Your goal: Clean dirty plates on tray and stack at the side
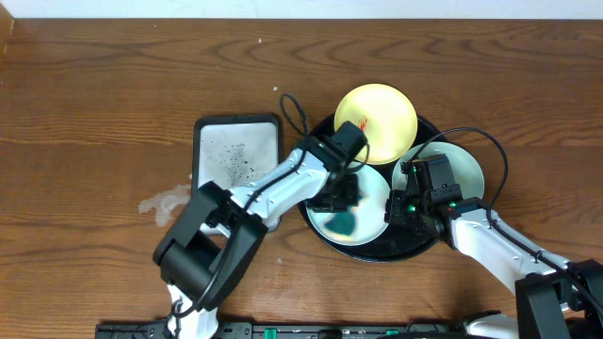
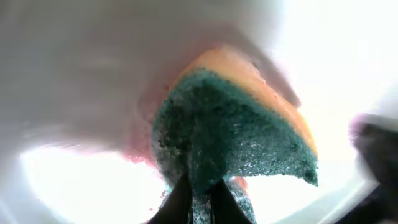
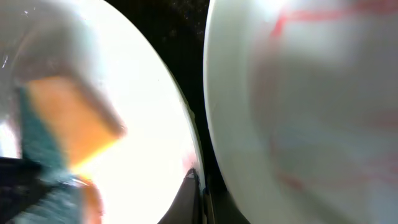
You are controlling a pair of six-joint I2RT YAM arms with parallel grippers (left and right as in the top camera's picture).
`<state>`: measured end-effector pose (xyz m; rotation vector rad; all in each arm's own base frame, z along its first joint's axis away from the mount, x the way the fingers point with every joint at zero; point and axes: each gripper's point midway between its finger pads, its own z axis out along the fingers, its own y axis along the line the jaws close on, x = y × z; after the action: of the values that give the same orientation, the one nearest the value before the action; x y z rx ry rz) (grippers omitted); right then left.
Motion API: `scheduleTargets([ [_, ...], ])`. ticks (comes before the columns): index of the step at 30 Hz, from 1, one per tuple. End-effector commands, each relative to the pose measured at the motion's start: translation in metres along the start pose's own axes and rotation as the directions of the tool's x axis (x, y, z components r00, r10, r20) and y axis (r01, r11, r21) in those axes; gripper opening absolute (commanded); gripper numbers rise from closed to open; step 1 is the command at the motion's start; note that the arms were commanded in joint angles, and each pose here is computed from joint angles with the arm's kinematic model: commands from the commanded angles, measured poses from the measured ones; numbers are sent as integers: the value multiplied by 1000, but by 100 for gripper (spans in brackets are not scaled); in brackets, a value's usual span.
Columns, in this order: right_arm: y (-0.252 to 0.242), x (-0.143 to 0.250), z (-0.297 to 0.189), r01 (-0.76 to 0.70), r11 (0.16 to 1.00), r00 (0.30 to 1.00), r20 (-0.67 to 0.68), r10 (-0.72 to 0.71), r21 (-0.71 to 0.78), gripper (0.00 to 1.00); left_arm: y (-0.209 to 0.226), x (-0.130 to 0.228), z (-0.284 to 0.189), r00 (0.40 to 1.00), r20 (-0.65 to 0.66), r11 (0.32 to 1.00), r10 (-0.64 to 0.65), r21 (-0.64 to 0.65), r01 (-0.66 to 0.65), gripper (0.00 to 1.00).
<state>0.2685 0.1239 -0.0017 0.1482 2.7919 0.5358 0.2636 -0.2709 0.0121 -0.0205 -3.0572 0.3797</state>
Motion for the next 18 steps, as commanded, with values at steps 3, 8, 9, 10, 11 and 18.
scheduleTargets([
  [3,-26,25,9,-6,995,997,-70,13,99,1,84,-35,-19,979,201,926,40,-375,39,7],
  [8,-27,26,9,-7,995,997,-74,14,101,1,63,-45,-58,955,293,954,52,-297,39,7],
  [9,-27,27,9,-7,995,997,-76,15,102,1,56,-45,-66,951,306,964,49,-263,35,7],
  [10,-27,27,9,-7,995,997,-77,15,102,1,50,-45,-75,946,321,972,47,-234,31,7],
  [11,-27,27,9,-7,995,997,-76,15,102,1,44,-45,-86,940,337,980,44,-198,26,8],
  [18,-26,24,8,-5,995,997,-71,13,104,1,69,-37,-162,905,424,992,-36,-96,84,8],
])
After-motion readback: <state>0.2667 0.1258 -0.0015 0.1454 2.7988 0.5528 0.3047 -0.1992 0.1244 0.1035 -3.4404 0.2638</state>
